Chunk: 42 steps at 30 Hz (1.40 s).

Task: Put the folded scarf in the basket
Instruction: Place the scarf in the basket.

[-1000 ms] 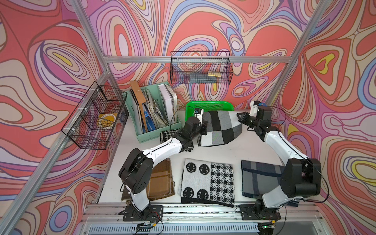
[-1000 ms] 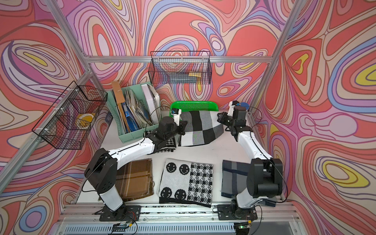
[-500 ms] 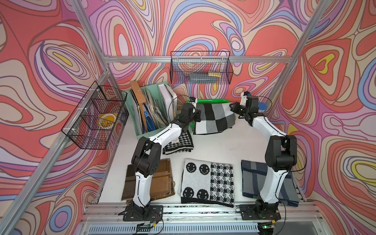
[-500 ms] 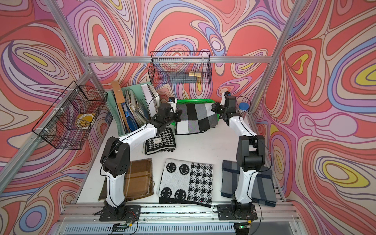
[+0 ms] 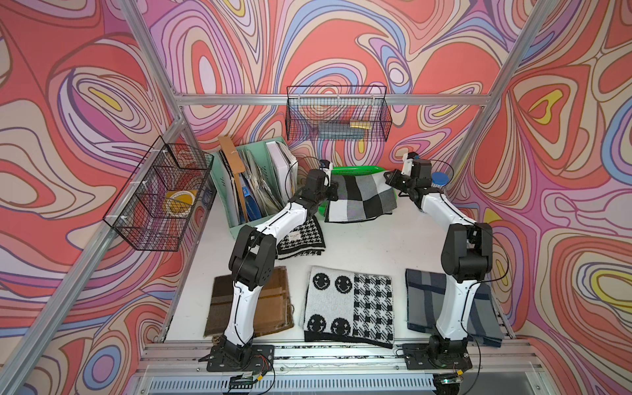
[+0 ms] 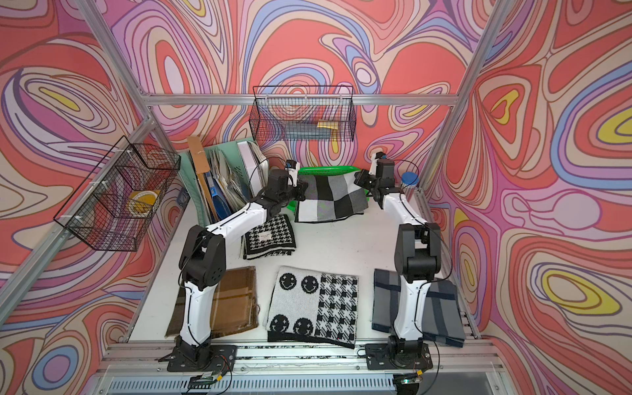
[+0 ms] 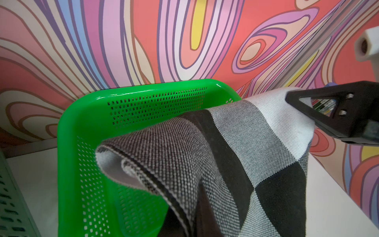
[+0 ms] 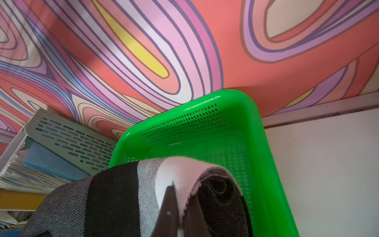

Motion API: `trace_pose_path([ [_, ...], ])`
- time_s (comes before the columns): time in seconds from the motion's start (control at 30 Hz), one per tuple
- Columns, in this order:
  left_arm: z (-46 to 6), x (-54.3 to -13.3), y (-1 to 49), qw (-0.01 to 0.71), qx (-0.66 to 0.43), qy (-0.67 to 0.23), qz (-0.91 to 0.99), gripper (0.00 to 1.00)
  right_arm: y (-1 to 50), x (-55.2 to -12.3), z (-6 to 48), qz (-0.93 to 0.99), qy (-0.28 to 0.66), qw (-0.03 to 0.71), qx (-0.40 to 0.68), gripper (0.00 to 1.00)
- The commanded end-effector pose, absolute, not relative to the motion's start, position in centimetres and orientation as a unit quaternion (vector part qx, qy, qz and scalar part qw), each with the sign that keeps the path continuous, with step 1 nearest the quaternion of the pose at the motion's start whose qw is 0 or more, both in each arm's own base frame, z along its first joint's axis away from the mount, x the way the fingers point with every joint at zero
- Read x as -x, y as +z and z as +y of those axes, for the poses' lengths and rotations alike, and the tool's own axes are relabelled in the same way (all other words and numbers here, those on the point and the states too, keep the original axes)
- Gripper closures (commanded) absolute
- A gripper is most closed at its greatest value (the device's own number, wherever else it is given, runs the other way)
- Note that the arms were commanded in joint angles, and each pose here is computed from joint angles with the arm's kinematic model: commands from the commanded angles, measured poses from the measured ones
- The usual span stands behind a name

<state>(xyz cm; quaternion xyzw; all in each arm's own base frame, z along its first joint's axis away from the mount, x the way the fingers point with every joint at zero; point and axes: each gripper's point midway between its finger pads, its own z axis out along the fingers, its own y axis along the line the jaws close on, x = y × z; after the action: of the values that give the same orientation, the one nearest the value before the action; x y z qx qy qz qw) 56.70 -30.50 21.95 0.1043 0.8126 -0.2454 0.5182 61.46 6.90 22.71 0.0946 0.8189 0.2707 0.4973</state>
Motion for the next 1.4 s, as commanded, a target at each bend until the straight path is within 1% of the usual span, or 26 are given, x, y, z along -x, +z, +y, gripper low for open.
trace_pose_path([
  [0.0,-29.7,-57.4,27.3,0.565,-0.089,-0.262,0.777,1.0,28.6,-61.8,6.4,0.781,0.274,0.555,-0.087,1.0],
  [0.2,-28.0,-58.9,26.5,0.573,-0.059,-0.246,0.779,1.0,27.8,-63.5,6.5,0.783,0.277,0.549,-0.089,1.0],
  [0.33,-28.1,-59.9,26.5,0.571,-0.06,-0.245,0.781,1.0,26.3,-64.7,6.7,0.788,0.278,0.541,-0.091,1.0],
  [0.63,-28.0,-61.8,22.1,0.547,-0.063,-0.209,0.808,1.0,22.5,-66.5,6.8,0.802,0.274,0.522,-0.095,1.0],
  [0.9,-27.9,-63.4,20.2,0.535,-0.063,-0.203,0.818,1.0,20.5,-67.1,6.8,0.81,0.267,0.512,-0.099,1.0],
  [1.13,-28.2,-64.3,20.5,0.54,-0.077,-0.194,0.815,1.0,20.4,-67.5,6.8,0.809,0.265,0.515,-0.098,1.0],
  [1.37,-27.7,-64.3,17.7,0.516,-0.069,-0.181,0.834,1.0,18.8,-67.9,6.7,0.817,0.26,0.503,-0.107,1.0],
])
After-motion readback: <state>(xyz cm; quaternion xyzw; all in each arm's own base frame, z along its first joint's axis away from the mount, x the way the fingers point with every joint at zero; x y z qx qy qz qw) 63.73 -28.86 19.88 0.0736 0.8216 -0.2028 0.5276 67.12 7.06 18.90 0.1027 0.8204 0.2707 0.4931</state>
